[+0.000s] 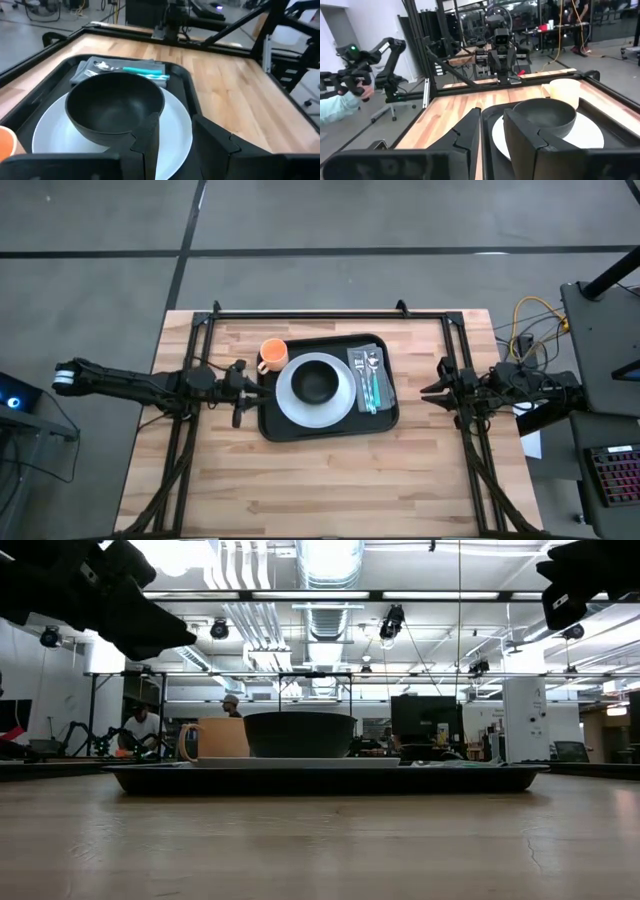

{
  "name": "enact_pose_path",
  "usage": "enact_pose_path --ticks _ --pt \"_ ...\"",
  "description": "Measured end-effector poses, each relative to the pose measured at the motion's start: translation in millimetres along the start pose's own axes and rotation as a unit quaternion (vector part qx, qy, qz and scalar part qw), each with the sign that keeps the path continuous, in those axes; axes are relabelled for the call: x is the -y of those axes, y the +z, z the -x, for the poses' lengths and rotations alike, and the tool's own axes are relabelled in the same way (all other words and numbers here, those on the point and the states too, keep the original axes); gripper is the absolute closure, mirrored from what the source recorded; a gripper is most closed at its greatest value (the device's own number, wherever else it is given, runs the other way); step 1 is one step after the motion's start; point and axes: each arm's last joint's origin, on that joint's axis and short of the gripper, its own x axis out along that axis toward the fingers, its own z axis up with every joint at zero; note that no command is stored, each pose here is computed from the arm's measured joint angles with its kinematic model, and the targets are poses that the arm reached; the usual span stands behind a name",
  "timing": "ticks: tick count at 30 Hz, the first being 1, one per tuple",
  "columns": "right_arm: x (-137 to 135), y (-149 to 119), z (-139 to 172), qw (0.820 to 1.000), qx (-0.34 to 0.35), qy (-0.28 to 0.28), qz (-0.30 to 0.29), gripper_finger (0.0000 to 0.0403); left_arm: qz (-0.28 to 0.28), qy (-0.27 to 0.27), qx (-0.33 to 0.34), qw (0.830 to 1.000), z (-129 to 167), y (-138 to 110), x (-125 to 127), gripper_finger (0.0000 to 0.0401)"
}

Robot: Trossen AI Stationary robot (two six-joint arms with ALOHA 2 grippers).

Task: Set up tray
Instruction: Return to Home Position

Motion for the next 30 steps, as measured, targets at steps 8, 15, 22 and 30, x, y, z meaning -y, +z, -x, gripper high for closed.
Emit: enact_pose_path --ticks 8,15,22,30 --pt "-0.7 1.0 2.4 1.0 0.008 0.011 0.015 0.033 0.012 -0.021 0.035 0.999 13.9 -12.0 -2.2 0.0303" --pt "-1.8 6.5 2.5 0.999 0.041 0.018 0.026 0.0321 0.025 -0.037 0.061 0.997 23.3 -29.7 -5.0 0.0303" --pt "-1.9 6.7 2.5 0.999 0.042 0.018 0.029 0.0316 0.035 -0.044 0.091 0.994 29.3 -43.7 -7.7 0.0303" --pt "-8.5 10.5 3.7 0.99 0.054 0.119 0.049 0.033 0.042 -0.037 0.118 0.991 35.2 -46.7 -9.4 0.0303"
